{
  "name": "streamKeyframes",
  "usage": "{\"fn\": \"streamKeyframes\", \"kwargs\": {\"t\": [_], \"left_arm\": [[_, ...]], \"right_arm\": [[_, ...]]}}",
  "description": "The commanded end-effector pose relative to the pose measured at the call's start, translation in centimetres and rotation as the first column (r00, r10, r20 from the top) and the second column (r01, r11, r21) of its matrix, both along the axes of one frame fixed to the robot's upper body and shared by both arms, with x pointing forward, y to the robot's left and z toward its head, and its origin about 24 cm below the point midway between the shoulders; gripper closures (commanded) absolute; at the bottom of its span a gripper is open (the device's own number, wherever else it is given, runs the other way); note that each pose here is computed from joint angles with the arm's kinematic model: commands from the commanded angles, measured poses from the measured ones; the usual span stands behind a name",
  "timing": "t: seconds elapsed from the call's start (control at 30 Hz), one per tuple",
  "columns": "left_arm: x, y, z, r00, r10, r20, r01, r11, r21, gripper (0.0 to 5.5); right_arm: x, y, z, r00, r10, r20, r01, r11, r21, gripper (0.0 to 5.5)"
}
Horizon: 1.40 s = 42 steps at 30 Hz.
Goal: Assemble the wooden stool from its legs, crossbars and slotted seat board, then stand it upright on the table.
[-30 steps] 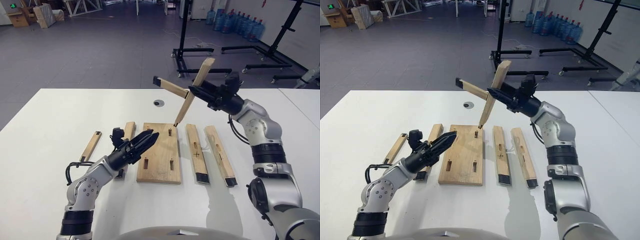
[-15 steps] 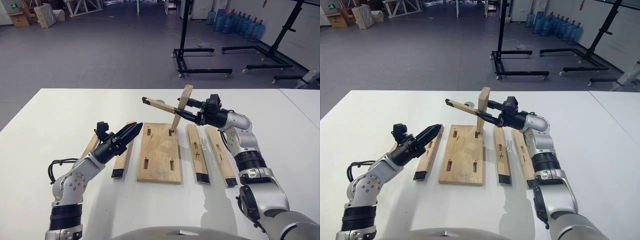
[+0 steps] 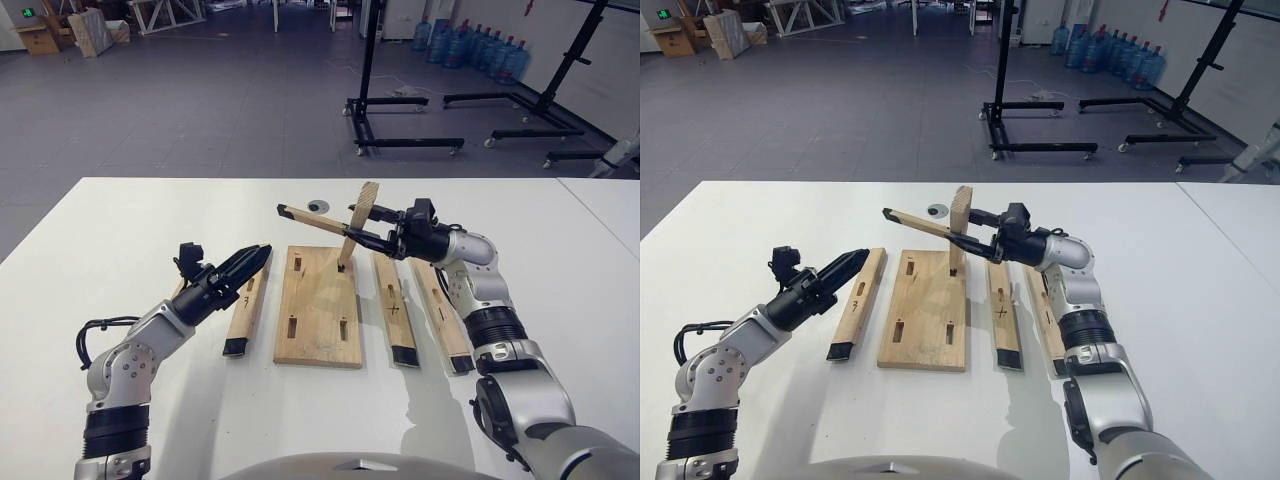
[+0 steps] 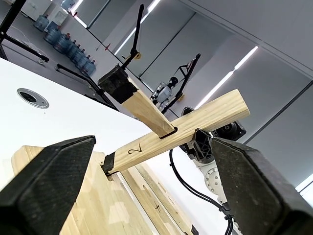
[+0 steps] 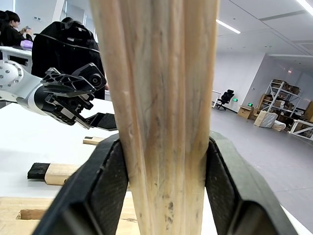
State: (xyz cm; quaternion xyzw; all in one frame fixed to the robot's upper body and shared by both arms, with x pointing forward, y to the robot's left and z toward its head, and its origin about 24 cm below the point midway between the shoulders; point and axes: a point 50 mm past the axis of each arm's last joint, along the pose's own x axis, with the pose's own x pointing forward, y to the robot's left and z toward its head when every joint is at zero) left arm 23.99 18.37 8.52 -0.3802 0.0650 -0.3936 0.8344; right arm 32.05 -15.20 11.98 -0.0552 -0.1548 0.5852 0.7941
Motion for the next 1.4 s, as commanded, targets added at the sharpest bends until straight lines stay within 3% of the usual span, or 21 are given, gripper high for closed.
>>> {"fn": "streamKeyframes", "kwargs": {"t": [0.03,0.23,0.5,0.87,1.1,1.33,1.4], "left_arm": [[0.3,-0.1,-0.2,1.0,0.009,-0.003,-0.009,1.0,0.008,1.21],[0.6,-0.2,-0.4,1.0,0.015,-0.001,-0.015,1.0,0.012,1.21],[0.6,-0.3,-1.0,1.0,0.027,-0.008,-0.027,0.999,0.017,1.21],[0.9,-0.6,-1.9,0.999,0.045,-0.014,-0.045,0.999,0.027,1.21],[0.8,-1.0,-2.5,0.999,0.047,-0.022,-0.046,0.999,0.022,1.21],[0.8,-1.2,-3.4,0.996,0.075,-0.045,-0.074,0.997,0.009,1.21],[0.8,-1.3,-3.6,0.996,0.076,-0.049,-0.076,0.997,0.007,1.21]], "right_arm": [[0.1,-0.1,-1.1,0.994,0.036,-0.099,-0.041,0.998,-0.049,3.44],[0.0,-1.9,-1.4,0.946,0.134,-0.294,-0.143,0.99,-0.008,3.44],[0.5,-2.1,-0.8,0.934,0.152,-0.323,-0.175,0.984,-0.043,3.44],[1.4,-3.5,-2.9,0.859,0.051,-0.51,-0.137,0.982,-0.132,3.45],[2.4,-3.7,-2.2,0.831,0.022,-0.556,-0.139,0.976,-0.169,3.45],[3.1,-4.8,-1.0,0.859,-0.073,-0.506,-0.038,0.978,-0.206,1.98],[3.0,-5.7,-0.9,0.872,-0.112,-0.477,0.015,0.979,-0.202,1.84]]}}
